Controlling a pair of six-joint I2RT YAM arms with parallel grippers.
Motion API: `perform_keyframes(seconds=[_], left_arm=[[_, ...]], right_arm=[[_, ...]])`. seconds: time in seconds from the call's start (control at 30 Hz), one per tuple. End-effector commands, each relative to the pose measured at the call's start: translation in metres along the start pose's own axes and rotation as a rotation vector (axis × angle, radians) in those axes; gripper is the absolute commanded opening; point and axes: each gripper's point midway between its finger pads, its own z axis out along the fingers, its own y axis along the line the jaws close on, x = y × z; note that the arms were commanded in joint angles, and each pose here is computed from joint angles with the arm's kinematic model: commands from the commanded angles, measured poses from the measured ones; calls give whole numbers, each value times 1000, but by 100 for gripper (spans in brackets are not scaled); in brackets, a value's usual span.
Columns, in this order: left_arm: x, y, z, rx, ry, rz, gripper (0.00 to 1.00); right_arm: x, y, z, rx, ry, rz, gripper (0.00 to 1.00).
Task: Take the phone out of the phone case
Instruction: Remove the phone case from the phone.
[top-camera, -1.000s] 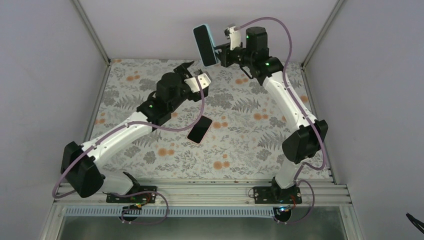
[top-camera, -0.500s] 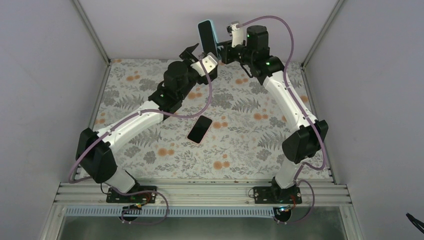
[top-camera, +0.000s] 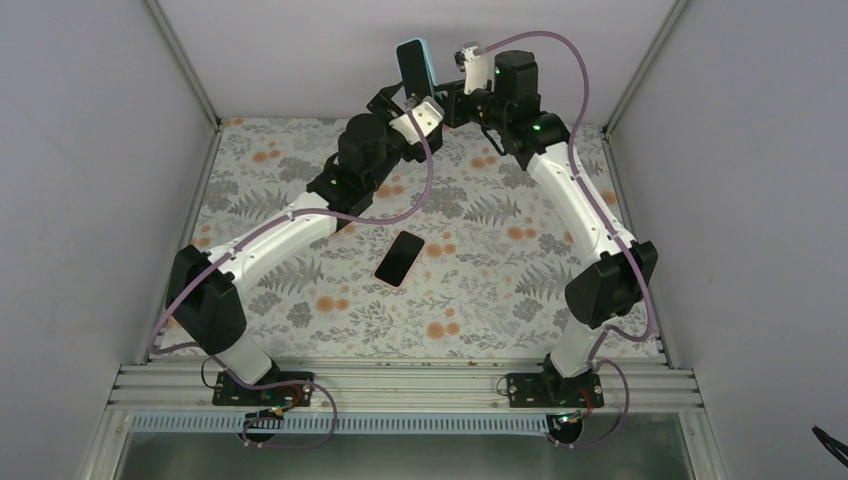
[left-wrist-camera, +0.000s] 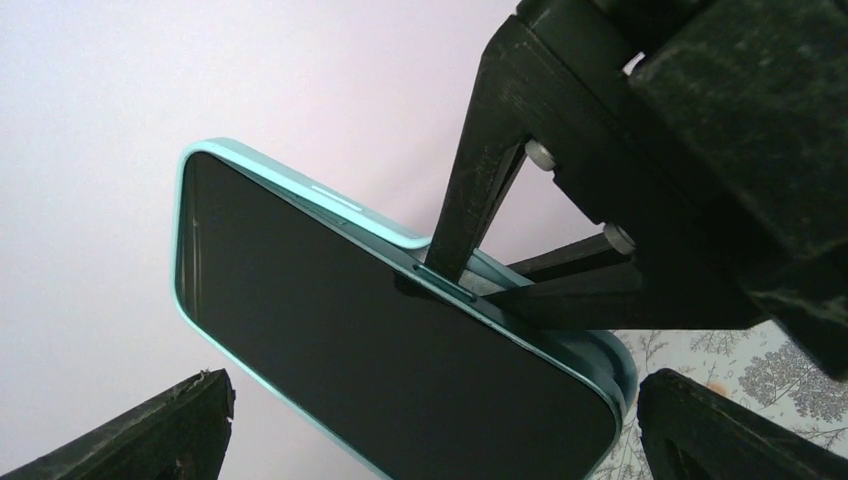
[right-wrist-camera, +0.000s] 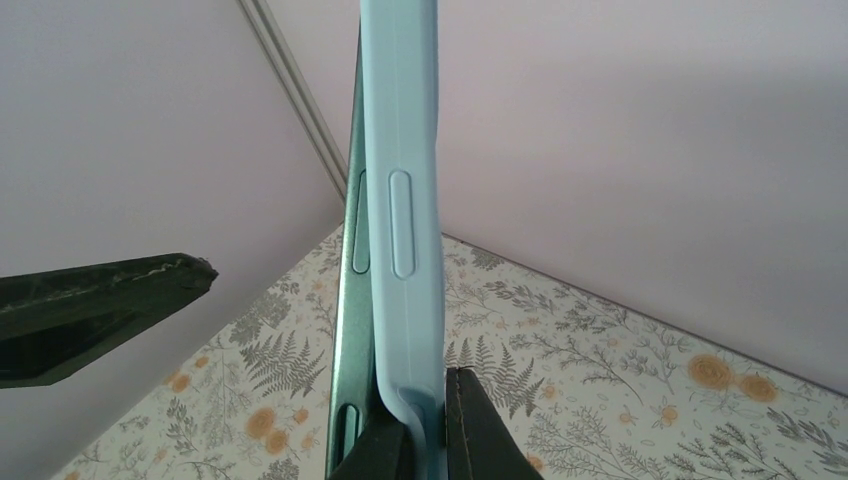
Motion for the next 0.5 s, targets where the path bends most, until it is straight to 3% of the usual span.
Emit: perform_keyframes(seconds=[0.0,0.23,0.47], left_arm=[[-9,8,4,-36,-12,-30,99],[5,32,-4,-250,4,-2,94],[-6,62,-38,-727,-117,220,92]], right_arm=[[-41,23,-27,-30,-128,-39,3],[-39,25,-32,-32,-129,-27,3],[-13,45,-21,-192,-47,22,3]])
